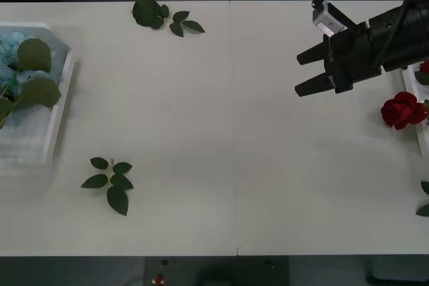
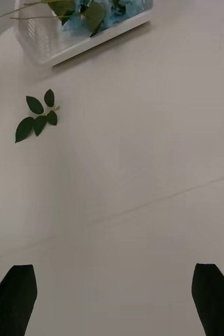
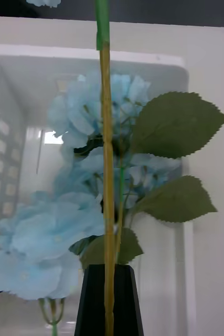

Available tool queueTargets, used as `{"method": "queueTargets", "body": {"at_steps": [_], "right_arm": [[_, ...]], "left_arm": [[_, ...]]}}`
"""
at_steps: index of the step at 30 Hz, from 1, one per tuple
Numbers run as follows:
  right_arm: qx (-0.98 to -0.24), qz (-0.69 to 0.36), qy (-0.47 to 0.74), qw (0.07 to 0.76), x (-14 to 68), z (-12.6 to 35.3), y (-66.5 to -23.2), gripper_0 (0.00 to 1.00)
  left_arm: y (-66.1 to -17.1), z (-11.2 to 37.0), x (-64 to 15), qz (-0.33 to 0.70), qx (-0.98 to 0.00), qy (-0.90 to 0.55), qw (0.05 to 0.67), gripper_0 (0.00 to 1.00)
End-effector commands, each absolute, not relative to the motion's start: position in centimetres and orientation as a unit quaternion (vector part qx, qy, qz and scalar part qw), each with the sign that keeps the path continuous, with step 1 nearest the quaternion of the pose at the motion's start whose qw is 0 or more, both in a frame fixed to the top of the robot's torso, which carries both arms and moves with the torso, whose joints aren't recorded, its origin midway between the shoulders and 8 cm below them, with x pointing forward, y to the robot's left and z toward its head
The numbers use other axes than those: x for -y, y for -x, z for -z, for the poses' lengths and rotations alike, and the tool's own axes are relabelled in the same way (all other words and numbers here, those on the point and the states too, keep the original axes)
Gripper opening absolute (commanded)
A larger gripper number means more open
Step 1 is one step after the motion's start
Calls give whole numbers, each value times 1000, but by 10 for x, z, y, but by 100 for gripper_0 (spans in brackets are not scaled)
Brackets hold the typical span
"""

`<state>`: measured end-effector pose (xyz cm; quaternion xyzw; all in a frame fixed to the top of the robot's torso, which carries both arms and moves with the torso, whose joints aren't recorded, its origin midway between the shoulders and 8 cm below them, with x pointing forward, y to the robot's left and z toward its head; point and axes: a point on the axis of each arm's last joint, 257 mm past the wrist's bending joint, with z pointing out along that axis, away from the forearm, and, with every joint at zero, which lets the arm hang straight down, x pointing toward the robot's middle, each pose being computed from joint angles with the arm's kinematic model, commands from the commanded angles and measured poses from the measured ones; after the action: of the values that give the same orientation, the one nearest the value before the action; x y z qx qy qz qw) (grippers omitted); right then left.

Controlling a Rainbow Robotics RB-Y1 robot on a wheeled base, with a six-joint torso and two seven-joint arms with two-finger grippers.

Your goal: Put the red flowers into the right box and the blue flowers into the left box

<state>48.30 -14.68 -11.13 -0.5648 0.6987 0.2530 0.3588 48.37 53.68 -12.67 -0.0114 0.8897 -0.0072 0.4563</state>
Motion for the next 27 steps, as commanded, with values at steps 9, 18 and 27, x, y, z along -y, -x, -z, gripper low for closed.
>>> {"method": "queueTargets", "body": {"at_steps": [9,18,27], "right_arm": [[-693,-233,577,364,157,106,-483,86],[-693,-235,577,362,156,109,-482,86],[-693,-235,577,362,156,109,-482,86]], "left_arm": [[-462,138,-579,-96,-891,-14,443,2],[-458,156,-574,-89,-899,-14,429,38],[-444,157,-529,23,-910,-21,413,79]]}}
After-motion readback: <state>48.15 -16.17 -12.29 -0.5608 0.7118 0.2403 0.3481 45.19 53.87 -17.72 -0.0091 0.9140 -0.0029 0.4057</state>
